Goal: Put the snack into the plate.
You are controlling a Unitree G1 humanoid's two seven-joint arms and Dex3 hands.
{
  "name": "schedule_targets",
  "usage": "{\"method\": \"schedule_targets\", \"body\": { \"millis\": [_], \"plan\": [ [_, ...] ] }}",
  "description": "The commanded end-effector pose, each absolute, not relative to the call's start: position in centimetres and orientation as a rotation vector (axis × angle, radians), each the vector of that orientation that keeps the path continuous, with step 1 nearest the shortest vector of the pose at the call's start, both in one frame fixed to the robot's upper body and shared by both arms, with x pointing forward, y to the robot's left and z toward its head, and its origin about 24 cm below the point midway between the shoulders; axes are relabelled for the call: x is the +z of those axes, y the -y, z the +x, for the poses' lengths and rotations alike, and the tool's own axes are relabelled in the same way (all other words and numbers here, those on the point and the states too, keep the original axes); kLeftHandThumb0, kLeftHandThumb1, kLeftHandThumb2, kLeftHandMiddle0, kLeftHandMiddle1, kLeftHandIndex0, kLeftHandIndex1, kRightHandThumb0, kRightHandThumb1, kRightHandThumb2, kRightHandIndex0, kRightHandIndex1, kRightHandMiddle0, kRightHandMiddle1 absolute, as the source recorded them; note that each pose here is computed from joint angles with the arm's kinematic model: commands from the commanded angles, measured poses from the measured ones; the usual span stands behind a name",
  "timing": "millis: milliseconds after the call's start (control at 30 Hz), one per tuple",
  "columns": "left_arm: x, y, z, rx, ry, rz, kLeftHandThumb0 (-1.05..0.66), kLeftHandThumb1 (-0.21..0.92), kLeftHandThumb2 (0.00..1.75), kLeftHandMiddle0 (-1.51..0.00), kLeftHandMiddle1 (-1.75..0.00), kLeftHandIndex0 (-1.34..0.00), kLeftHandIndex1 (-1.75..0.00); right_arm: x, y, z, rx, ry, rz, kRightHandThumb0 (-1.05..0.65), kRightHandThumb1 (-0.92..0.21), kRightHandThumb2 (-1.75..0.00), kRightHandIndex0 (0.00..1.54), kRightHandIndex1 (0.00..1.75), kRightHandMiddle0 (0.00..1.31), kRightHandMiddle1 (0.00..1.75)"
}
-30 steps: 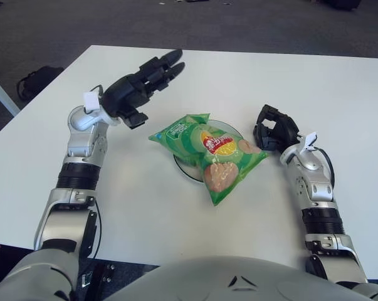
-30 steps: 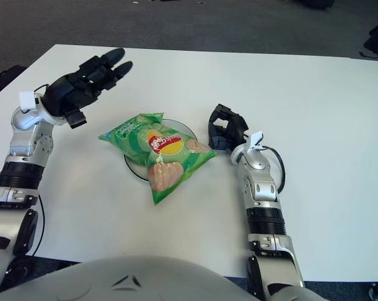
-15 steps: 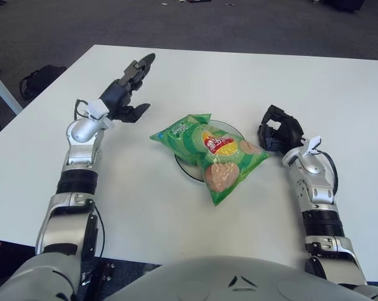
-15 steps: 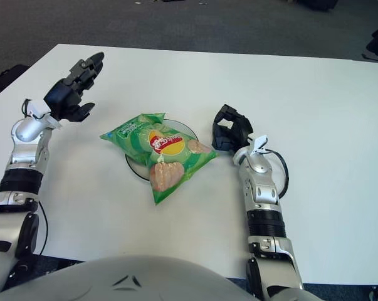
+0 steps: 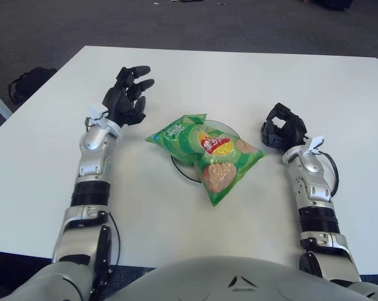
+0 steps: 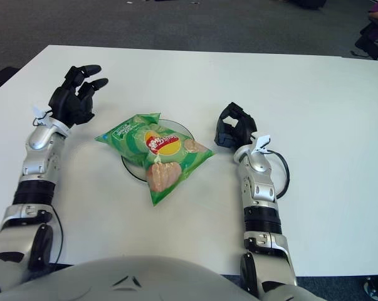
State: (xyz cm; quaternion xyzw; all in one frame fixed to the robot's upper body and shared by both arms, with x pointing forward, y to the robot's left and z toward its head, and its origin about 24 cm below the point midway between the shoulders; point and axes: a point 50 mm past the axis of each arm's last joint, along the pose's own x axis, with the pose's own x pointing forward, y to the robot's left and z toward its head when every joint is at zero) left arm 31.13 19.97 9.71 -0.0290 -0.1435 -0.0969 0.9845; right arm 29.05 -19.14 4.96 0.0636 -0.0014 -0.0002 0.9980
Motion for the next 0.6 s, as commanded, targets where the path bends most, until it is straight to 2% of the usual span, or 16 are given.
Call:
{"method": "schedule_targets", "body": {
  "millis": [0,133,333,567],
  "plan": [
    [9.2,-19.6,30.8,-0.146,0.265,-0.079,-0.03,0.24,1.40,-0.66,-1.72,-0.44,-1.70,1.9,18.6,27.6,-0.029,-0.093,0.199,-0.52,-0.21,-1.44,1.27,1.75,0.70,1.75],
    [7.1,-18.2,29.5,-0.078,0.219,-0.033,-0.01,0.12,1.54,-0.76,-1.71,-0.53,-1.74,2.0,18.5,27.6,-0.045,-0.056,0.234,-0.53,-0.21,-1.45,1.28,1.75,0.70,1.75],
    [6.7,-16.9,28.6,0.016,0.202,0.051,0.00,0.01,1.64,-0.89,-1.64,-0.61,-1.75,2.2,18.4,27.6,-0.047,0.002,0.247,-0.53,-0.20,-1.46,1.30,1.75,0.71,1.75],
    [5.0,-17.2,28.2,0.114,0.095,-0.013,0.00,-0.06,1.70,-0.94,-1.63,-0.65,-1.75,2.1,18.3,27.4,-0.051,0.049,0.246,-0.54,-0.18,-1.49,1.34,1.75,0.74,1.75]
  ]
}}
